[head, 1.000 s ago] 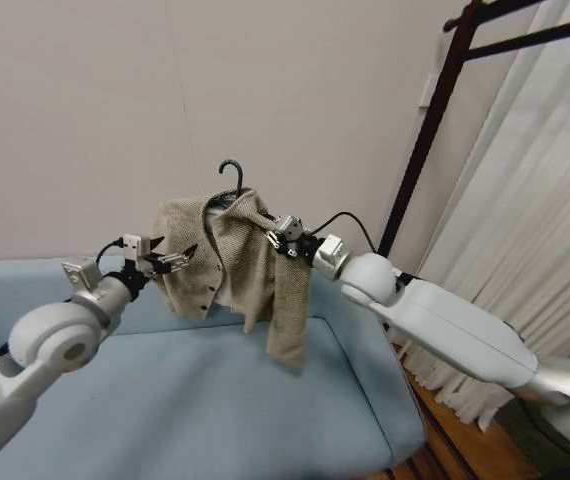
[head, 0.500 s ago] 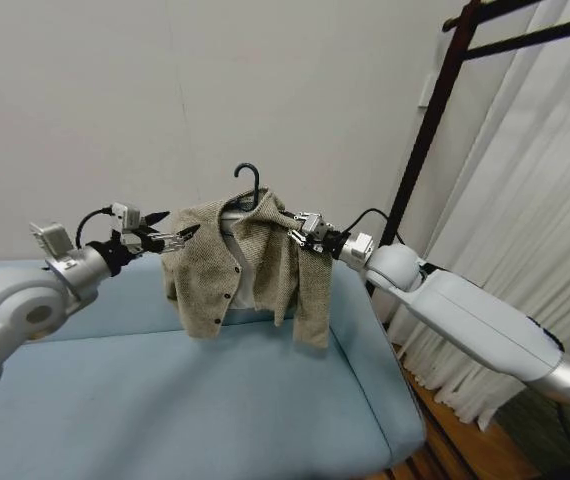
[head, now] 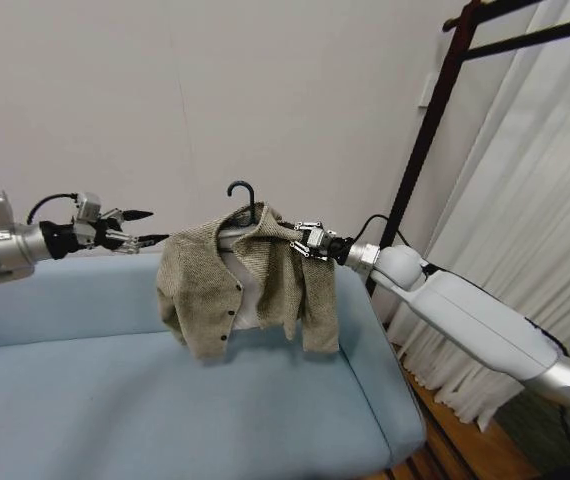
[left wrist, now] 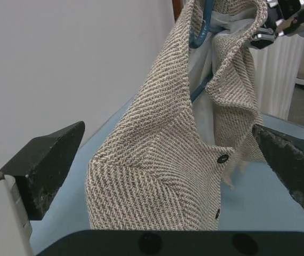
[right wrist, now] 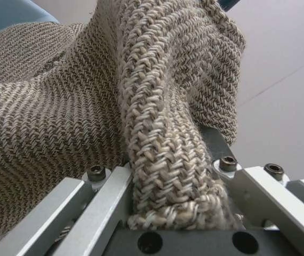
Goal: Pick up the clothes from the sofa and hang them on the clothes hanger.
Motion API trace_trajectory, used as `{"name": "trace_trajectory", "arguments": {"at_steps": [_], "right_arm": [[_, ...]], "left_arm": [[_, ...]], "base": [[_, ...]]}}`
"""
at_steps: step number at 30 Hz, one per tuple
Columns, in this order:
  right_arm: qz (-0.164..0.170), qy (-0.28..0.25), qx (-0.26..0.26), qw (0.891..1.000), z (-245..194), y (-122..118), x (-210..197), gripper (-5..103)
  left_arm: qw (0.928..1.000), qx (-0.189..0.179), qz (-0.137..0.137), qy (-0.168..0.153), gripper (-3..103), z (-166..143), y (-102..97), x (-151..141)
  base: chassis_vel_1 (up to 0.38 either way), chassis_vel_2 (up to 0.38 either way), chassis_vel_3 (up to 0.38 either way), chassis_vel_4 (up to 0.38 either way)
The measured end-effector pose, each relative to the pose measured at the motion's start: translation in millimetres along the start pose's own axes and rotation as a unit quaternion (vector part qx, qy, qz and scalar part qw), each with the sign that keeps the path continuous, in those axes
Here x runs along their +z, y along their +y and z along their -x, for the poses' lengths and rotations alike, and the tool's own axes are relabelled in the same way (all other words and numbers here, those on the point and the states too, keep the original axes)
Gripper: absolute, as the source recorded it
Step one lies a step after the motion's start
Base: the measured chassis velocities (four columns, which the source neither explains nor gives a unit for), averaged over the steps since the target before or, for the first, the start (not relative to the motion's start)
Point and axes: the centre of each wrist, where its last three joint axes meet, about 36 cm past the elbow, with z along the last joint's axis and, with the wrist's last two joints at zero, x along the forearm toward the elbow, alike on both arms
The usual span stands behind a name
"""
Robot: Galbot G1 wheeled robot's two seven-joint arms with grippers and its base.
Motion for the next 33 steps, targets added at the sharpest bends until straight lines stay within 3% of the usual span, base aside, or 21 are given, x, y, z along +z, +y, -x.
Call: {"name": "trace_trajectory", "arguments": {"at_steps": [2,4,7,10,16,17,19,20,23,25,28,33], "right_arm": [[-0.008,-0.005,-0.005,1.000,1.3,-0.3,-2.2,12],[-0.018,-0.017,-0.013,1.000,4.4,1.2,-9.0,12],[-0.019,-0.020,-0.016,0.999,5.9,2.7,-13.1,12],[-0.018,-0.017,-0.016,1.000,6.5,3.1,-14.4,12],[-0.020,-0.003,-0.023,1.000,10.6,2.8,-13.5,12],[-0.020,0.001,-0.024,1.000,12.1,2.5,-14.1,12],[-0.020,0.007,-0.024,0.999,13.5,1.0,-14.9,12],[-0.021,0.012,-0.023,0.999,13.4,-2.5,-14.9,12],[-0.023,0.020,-0.020,0.999,10.9,-7.3,-14.5,12],[-0.023,0.028,-0.018,0.999,6.5,-9.1,-13.6,12],[-0.019,0.033,-0.016,0.999,2.4,-7.1,-11.8,12],[-0.011,0.043,-0.012,0.999,-5.5,-4.8,-4.2,12]], "left_arm": [[1.0000,0.001,-0.005,-0.003,100,0.3,0.3,1.3],[0.9983,-0.038,-0.035,-0.028,100,5.4,-0.1,11.0],[0.9949,-0.068,-0.059,-0.046,100,10.1,0.0,18.5],[0.9931,-0.069,-0.073,-0.061,100,13.9,2.7,22.5],[0.9941,-0.023,-0.072,-0.078,100,38.2,19.4,20.0],[0.9940,-0.007,-0.071,-0.083,100,55.3,29.5,18.4],[0.9938,0.006,-0.063,-0.091,100,71.0,40.8,9.5],[0.9938,0.020,-0.056,-0.094,100,86.9,53.1,-10.5],[0.9938,0.030,-0.052,-0.093,100,99.3,57.8,-33.2],[0.9936,0.043,-0.046,-0.094,100,102.9,55.0,-51.8],[0.9937,0.048,-0.046,-0.090,100,100.0,52.0,-57.7],[0.9920,0.077,-0.082,-0.057,100,91.5,59.3,-46.0]], "base": [[0.000,0.000,0.000,0.000],[0.000,0.000,0.000,0.000],[0.000,0.000,0.000,0.000],[0.000,0.000,0.000,0.000],[0.000,0.000,0.000,0.000],[0.000,0.000,0.000,0.000],[0.000,0.000,0.000,0.000],[0.000,0.000,0.000,0.000],[0.000,0.000,0.000,0.000],[0.000,0.000,0.000,0.000],[0.000,0.000,0.000,0.000],[0.000,0.000,0.000,0.000]]}}
